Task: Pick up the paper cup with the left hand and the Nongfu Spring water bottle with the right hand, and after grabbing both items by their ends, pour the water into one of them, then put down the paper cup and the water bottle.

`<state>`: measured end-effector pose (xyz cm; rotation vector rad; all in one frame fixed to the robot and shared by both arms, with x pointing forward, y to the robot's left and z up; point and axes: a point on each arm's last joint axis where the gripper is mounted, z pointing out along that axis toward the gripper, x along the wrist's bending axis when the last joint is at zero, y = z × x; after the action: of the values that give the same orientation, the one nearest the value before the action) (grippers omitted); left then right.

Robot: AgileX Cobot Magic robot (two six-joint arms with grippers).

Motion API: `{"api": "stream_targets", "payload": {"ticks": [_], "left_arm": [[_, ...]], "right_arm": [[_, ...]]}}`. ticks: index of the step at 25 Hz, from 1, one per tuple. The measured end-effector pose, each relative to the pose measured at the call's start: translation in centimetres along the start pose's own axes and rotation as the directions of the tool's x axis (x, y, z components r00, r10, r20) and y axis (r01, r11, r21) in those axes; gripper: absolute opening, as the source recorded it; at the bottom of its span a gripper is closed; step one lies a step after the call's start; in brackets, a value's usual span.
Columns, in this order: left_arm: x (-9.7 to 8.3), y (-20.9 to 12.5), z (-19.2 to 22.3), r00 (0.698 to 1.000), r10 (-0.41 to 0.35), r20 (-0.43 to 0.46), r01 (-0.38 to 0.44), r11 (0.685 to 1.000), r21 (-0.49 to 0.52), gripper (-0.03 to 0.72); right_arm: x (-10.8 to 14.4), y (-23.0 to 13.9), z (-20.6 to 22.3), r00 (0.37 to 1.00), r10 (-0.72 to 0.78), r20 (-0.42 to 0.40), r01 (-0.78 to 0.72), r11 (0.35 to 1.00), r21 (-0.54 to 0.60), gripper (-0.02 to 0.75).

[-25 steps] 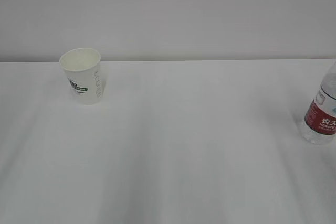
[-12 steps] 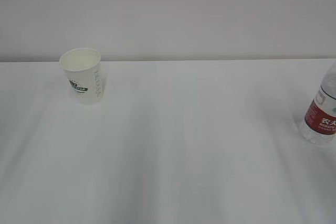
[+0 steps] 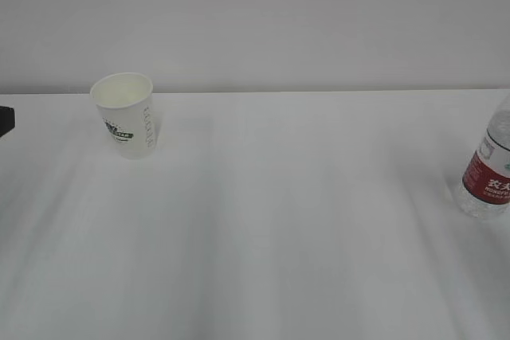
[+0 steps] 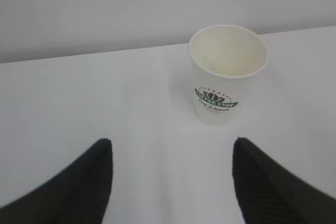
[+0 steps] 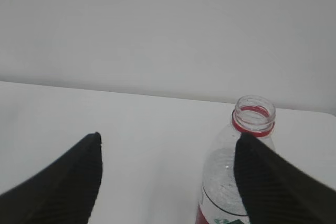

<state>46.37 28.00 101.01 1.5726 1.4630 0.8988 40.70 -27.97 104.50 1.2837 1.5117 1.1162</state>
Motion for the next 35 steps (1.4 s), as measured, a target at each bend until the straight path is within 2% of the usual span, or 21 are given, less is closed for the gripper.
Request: {"api": "stream_targets", "payload": {"ticks": [6, 13, 22, 29, 35], "left_arm": [[0.2, -4.5, 1.2, 0.997, -0.066, -0.031, 0.066, 0.998, 0.022, 0.517], [-0.7, -8.4, 1.0, 0.999, -0.050, -0.007, 0.050, 0.998, 0.036, 0.517], [-2.8, -9.0, 0.4, 0.996, 0.004, 0.090, -0.002, 1.000, -0.029, 0.517], [-2.3, -11.0, -1.6, 0.996, 0.007, 0.092, 0.002, 0.995, -0.097, 0.517], [-2.2, -12.0, -1.1, 0.996, -0.012, 0.089, 0.020, 0.995, -0.099, 0.517]], "right_arm": [[0.1, -1.3, 0.4, 1.000, 0.002, 0.002, -0.002, 1.000, -0.015, 0.587], [0.1, -4.6, -0.2, 0.999, 0.041, 0.014, -0.041, 0.999, -0.035, 0.587], [0.1, -8.0, -1.0, 0.997, 0.074, 0.031, -0.074, 0.997, 0.006, 0.587], [0.1, -8.8, -1.3, 0.995, 0.088, 0.041, -0.089, 0.996, 0.011, 0.587], [0.1, -8.8, -1.2, 0.995, 0.091, 0.044, -0.091, 0.996, 0.008, 0.587]]}}
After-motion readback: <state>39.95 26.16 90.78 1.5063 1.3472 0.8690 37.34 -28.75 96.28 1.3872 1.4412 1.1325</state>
